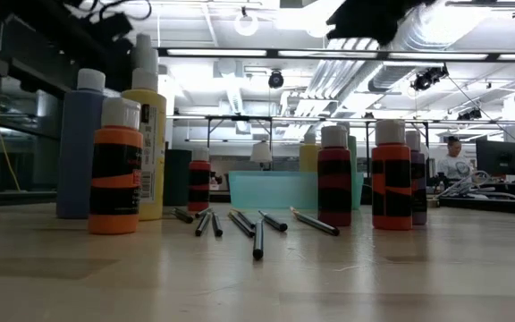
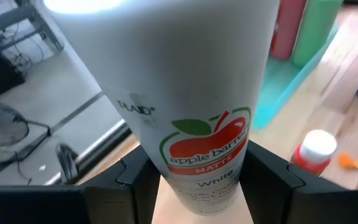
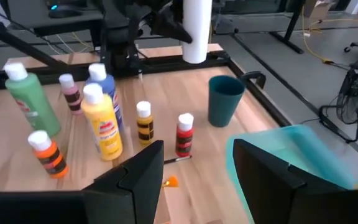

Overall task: Pick & Place Paint Supplies
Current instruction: Put the large white paint bottle into the green bin

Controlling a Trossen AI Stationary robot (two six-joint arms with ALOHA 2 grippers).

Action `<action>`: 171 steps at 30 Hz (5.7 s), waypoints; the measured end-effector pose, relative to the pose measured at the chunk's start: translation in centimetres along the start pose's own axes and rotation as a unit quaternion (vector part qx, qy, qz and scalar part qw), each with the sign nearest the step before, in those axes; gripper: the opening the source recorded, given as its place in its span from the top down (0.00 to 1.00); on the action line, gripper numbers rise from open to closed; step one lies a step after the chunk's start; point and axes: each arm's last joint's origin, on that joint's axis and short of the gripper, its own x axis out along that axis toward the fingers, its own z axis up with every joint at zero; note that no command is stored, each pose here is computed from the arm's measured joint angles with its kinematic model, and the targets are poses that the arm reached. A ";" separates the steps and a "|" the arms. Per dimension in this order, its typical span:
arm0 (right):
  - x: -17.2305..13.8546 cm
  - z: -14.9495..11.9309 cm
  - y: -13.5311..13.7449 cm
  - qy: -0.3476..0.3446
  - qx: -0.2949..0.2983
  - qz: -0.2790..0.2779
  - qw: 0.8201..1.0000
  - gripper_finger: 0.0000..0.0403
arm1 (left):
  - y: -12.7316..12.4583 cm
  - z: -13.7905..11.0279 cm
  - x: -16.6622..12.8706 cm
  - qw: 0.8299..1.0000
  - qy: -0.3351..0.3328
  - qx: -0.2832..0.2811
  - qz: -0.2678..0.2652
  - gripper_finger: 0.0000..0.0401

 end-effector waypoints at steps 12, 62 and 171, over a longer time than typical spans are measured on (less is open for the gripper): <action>1.1 7.9 -1.9 0.113 -0.073 0.014 0.991 0.53 | -1.6 4.0 1.9 0.998 -0.019 0.033 -0.047 0.55; 15.4 9.6 -6.5 0.002 -0.105 0.071 0.992 0.53 | -6.7 6.3 9.7 0.985 -0.010 0.079 -0.156 0.55; 14.9 -1.9 -11.5 0.092 0.121 -0.314 0.937 0.72 | -4.1 2.4 6.5 0.998 -0.034 0.012 -0.058 0.09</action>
